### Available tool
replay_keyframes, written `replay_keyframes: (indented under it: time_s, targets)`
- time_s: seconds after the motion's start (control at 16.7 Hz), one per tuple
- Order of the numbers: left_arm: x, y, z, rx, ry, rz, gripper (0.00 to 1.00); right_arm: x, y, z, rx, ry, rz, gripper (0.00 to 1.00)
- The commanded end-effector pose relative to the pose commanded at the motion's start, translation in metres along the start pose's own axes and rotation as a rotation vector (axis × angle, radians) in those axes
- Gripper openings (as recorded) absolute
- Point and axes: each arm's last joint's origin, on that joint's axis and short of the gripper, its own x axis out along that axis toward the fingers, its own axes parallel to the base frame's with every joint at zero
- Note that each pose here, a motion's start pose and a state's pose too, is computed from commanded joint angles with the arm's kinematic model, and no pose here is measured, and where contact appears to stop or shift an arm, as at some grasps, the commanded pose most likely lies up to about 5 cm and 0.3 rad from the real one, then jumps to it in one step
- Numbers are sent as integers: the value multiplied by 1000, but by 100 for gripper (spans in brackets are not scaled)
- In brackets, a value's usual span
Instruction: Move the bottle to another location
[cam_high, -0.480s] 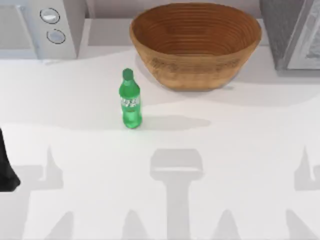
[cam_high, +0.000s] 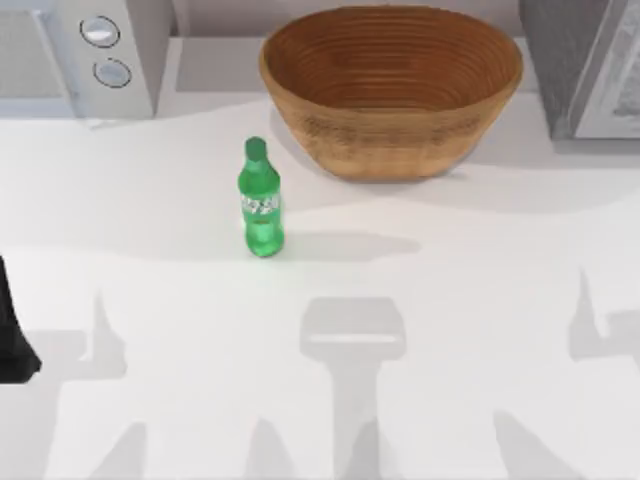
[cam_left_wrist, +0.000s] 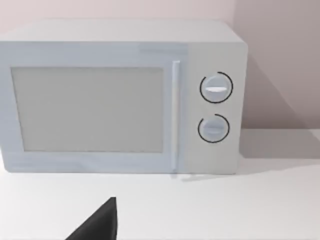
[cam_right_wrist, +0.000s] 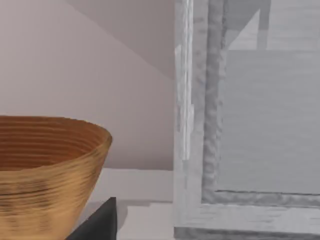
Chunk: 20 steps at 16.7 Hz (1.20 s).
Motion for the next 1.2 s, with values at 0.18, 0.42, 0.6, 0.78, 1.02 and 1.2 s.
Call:
replay_keyframes:
  time_s: [0.18, 0.42, 0.6, 0.78, 1.02, 1.2]
  targets:
    - [0, 0, 0, 0, 0, 0, 100, 25, 11, 20, 9, -20, 79, 100]
    - [0, 0, 0, 0, 0, 0, 100, 80, 42, 22, 15, 24, 212, 100]
    - [0, 0, 0, 0, 0, 0, 100, 123, 78, -4, 13, 78, 323, 100]
    - [0, 0, 0, 0, 0, 0, 100, 152, 119, -48, 7, 124, 433, 100]
    - [0, 0, 0, 0, 0, 0, 100, 165, 169, -109, 5, 131, 561, 100]
    - [0, 0, 0, 0, 0, 0, 100, 162, 195, -142, 11, 104, 634, 100]
